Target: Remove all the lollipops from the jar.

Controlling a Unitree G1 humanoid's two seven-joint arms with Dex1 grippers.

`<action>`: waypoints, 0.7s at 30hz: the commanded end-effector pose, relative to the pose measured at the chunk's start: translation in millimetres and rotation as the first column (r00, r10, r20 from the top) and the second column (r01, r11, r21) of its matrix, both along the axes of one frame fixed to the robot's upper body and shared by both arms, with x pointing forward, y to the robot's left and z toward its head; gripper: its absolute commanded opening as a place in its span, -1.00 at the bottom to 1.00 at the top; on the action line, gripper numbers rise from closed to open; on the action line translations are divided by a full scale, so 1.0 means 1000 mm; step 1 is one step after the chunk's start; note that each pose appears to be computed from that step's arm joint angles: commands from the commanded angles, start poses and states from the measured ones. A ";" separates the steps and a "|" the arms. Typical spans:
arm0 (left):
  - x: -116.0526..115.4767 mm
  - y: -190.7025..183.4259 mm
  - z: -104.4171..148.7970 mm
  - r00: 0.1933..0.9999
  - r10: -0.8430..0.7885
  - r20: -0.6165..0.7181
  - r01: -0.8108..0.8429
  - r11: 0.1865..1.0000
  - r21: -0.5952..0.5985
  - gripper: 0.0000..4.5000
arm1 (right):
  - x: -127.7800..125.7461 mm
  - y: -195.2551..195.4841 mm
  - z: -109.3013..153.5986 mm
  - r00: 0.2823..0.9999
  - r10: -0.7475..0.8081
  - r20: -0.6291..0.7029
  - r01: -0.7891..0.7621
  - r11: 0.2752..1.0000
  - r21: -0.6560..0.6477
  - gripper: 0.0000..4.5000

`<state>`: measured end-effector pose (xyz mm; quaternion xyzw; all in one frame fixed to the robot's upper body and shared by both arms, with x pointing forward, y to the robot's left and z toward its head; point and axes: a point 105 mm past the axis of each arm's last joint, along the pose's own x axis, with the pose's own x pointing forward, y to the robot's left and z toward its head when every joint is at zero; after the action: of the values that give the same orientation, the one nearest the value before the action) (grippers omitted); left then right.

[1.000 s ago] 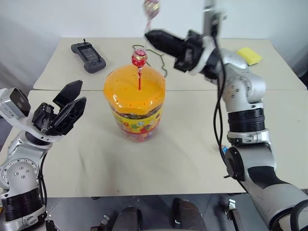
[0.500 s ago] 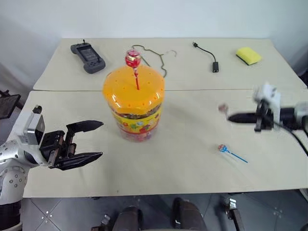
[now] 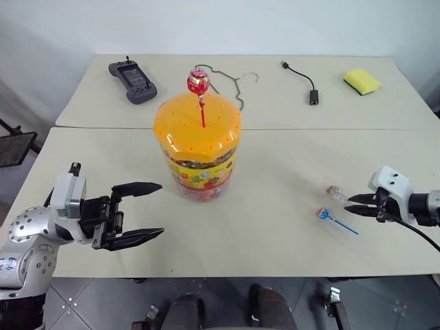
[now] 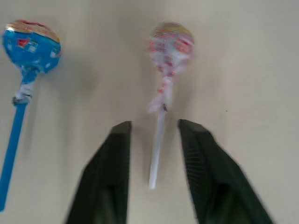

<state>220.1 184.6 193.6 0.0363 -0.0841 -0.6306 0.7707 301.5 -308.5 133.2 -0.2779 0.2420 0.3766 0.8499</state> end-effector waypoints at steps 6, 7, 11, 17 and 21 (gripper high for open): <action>0.003 0.016 0.049 0.990 0.139 -0.014 -0.135 0.935 -0.329 1.00 | -0.006 0.121 0.130 0.857 0.298 0.420 -0.478 0.765 0.432 0.44; 0.003 0.020 0.053 0.988 0.152 -0.025 -0.151 0.916 -0.371 1.00 | -0.010 0.141 0.144 0.825 0.328 0.460 -0.535 0.714 0.451 0.44; 0.008 0.030 0.064 0.976 0.215 -0.032 -0.204 0.857 -0.473 1.00 | -0.017 0.202 0.177 0.747 0.390 0.538 -0.655 0.571 0.495 0.44; 0.024 0.028 0.064 0.964 0.264 -0.014 -0.237 0.841 -0.487 1.00 | -0.008 0.260 0.194 0.717 0.416 0.559 -0.691 0.525 0.496 0.44; 0.030 0.025 0.065 0.968 0.251 0.003 -0.218 0.847 -0.486 1.00 | -0.009 0.295 0.189 0.686 0.474 0.552 -0.722 0.535 0.439 0.44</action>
<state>251.6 209.8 254.6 -0.1385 -0.2472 -0.4877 0.8257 291.3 -17.0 316.0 -0.0880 -0.1613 0.6600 0.7284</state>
